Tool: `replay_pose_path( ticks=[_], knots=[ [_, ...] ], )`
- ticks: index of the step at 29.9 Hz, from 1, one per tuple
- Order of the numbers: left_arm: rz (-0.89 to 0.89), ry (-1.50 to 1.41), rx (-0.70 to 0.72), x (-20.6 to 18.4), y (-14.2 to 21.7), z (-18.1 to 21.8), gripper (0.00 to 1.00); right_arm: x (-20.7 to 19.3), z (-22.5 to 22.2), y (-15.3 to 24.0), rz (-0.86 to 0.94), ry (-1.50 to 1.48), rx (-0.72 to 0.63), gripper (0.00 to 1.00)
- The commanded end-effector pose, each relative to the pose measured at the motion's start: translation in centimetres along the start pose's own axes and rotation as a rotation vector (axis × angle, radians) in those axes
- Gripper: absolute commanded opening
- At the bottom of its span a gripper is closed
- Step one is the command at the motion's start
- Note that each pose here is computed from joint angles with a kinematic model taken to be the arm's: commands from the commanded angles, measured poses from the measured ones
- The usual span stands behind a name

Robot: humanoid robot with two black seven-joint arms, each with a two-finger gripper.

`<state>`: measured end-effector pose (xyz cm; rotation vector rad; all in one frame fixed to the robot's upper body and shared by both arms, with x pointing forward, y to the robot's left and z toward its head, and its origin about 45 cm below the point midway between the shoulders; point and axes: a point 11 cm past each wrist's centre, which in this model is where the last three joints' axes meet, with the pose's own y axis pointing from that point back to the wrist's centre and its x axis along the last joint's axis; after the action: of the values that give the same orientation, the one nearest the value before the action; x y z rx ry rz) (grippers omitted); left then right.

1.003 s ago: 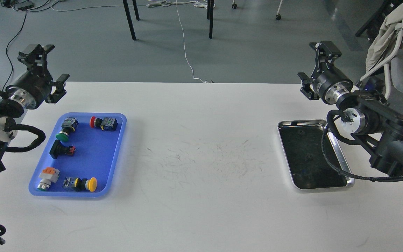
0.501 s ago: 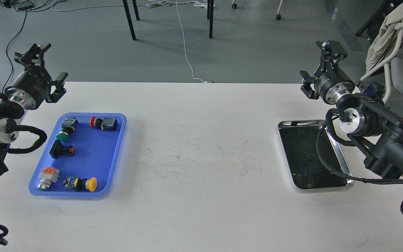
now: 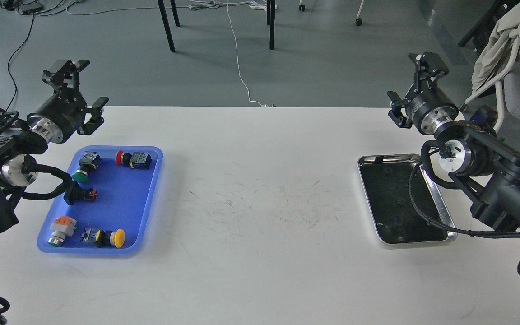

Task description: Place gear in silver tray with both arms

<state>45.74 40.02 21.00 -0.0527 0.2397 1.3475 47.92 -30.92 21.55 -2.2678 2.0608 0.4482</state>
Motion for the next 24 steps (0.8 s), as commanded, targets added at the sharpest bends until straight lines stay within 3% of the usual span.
replay_pose_path(
  ticks=[1, 24],
  knots=[
    [-0.071, 0.011, -0.02, -1.8, 0.0, 0.0, 0.98, 0.1, 0.0, 0.0, 0.001, 0.002, 0.0, 0.99],
    [-0.084, 0.068, -0.048, -3.1, -0.7, -0.3, 0.98, -0.2, -0.1, -0.1, 0.004, -0.018, 0.018, 0.99]
  ],
)
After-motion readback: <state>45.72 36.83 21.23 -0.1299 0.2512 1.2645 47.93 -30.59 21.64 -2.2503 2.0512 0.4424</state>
